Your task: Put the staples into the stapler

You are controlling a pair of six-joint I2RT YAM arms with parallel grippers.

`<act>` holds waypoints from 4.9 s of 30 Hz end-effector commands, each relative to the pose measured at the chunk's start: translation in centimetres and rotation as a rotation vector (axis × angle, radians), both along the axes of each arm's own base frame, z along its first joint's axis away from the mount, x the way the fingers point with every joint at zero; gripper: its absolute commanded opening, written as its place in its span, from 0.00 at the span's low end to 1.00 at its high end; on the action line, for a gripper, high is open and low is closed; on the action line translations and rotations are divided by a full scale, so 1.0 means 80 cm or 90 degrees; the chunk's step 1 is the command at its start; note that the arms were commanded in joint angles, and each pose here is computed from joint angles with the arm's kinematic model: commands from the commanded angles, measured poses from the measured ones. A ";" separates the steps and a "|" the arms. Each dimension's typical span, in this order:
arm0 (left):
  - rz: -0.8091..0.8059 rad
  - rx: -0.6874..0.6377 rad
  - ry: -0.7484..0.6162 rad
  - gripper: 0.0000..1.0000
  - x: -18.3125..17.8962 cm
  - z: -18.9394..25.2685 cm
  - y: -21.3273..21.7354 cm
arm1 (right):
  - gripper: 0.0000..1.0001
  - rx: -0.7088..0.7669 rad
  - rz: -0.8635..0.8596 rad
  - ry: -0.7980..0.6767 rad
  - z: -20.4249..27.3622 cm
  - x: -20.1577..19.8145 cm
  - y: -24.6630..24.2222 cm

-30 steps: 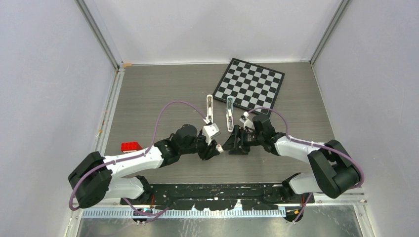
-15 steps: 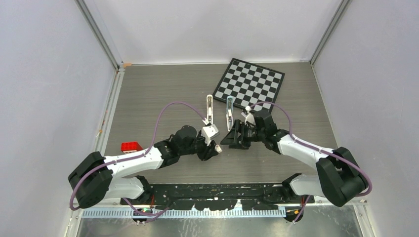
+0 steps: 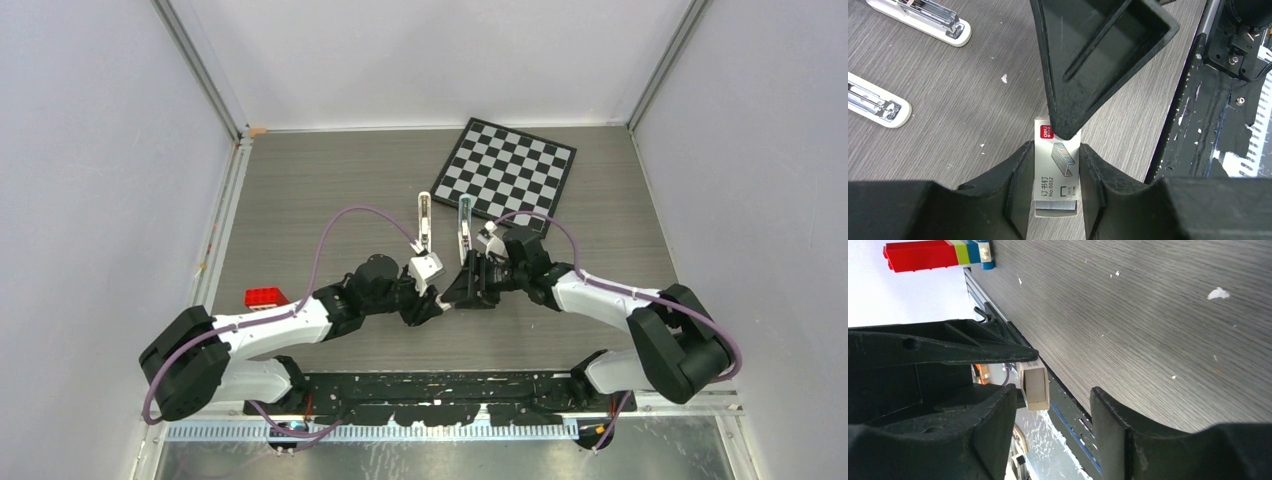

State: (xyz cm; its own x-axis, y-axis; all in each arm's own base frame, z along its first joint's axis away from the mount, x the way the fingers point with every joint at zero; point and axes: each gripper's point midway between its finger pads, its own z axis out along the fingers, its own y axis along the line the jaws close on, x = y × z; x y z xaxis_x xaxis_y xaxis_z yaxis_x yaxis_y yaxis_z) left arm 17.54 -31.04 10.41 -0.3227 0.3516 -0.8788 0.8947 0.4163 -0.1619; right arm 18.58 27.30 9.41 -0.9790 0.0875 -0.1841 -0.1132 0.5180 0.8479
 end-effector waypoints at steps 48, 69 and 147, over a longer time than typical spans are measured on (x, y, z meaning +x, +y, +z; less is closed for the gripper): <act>0.044 0.028 -0.010 0.66 -0.004 0.025 0.031 | 0.16 0.062 0.016 -0.062 0.052 0.000 0.019; -0.025 0.041 -0.144 0.63 -0.009 0.025 0.027 | 0.18 0.059 -0.014 -0.050 0.048 0.008 0.020; -0.038 0.080 -0.155 0.30 -0.006 -0.005 0.029 | 0.21 0.030 -0.004 -0.044 0.036 0.011 -0.015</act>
